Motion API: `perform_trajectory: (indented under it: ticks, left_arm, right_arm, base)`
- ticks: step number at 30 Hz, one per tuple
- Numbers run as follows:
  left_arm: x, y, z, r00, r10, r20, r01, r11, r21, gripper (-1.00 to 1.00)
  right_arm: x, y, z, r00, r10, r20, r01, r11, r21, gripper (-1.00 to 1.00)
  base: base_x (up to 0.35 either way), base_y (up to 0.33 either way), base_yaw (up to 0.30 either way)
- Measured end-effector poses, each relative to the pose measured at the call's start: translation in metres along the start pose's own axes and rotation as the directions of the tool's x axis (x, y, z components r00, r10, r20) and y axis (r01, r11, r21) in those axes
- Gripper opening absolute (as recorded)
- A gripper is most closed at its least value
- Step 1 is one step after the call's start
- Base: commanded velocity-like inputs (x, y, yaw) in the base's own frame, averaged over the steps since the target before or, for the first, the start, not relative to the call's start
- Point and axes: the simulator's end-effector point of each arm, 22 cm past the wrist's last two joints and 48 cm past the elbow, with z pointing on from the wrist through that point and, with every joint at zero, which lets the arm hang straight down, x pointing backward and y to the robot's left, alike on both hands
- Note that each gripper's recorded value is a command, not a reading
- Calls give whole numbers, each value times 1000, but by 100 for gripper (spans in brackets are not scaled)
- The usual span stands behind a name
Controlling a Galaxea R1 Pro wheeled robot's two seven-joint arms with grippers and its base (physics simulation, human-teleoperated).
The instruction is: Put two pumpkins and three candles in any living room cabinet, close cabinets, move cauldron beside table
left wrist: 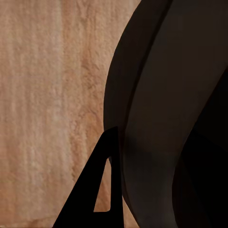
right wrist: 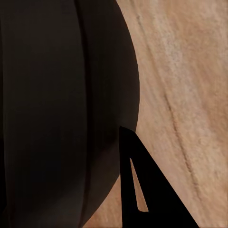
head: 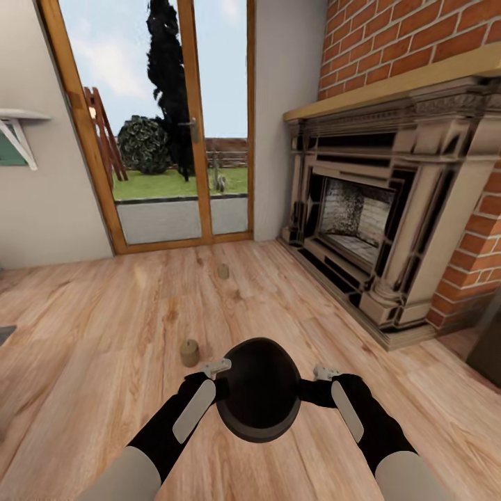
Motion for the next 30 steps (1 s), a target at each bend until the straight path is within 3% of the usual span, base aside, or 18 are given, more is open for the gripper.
perform_trajectory:
  ticks: [14,30]
  left_arm:
    - [1,0,-1,1000,-5,-2,5,1000,2,-100]
    - [-2,-1,-4,1000,-2,4,2,1000,4,-100]
  right_arm:
    - [-1,0,-2,1000,-6,-2,6,1000,4,-100]
    - [-3,1,-5,1000,-5,4,5,1000,1,-100]
  base:
    - [83,-199,265]
    - [-19,-72,265]
